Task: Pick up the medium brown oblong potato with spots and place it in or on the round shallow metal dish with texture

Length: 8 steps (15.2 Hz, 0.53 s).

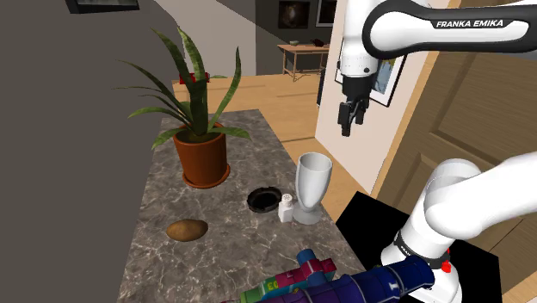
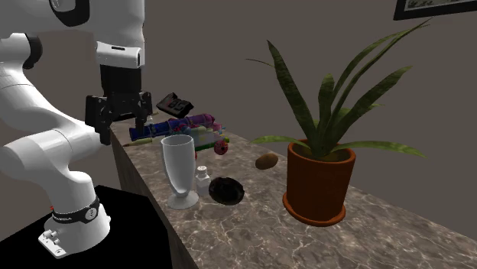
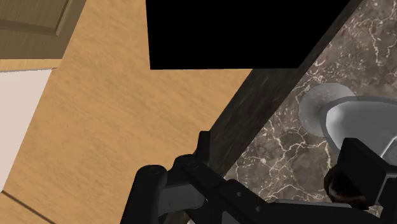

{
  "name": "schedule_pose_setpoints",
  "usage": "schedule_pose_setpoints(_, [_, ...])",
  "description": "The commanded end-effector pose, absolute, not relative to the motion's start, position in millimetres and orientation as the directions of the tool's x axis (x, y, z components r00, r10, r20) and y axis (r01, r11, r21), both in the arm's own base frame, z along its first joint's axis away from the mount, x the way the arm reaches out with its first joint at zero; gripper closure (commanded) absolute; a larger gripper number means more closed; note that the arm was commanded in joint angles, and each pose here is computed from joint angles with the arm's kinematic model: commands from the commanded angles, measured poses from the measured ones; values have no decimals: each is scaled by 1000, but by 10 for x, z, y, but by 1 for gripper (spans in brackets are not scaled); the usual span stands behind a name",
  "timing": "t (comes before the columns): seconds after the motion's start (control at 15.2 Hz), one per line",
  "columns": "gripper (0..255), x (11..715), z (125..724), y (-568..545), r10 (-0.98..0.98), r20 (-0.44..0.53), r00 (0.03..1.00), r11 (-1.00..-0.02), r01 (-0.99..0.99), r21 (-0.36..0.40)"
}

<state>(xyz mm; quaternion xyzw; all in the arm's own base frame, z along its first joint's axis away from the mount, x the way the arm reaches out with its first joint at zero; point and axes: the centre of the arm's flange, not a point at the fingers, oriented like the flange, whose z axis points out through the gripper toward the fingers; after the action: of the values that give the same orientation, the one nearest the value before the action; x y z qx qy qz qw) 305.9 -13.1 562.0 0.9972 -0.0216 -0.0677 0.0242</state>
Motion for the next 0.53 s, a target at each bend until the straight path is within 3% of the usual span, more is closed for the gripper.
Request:
schedule_pose_setpoints(0.0, [0, 3059, 5620, -131, -46, -134, 990, -998, -40, 51])
schedule_pose_setpoints(0.46, [0, 3576, 5283, 536, 26, -115, 993, -998, 31, 49])
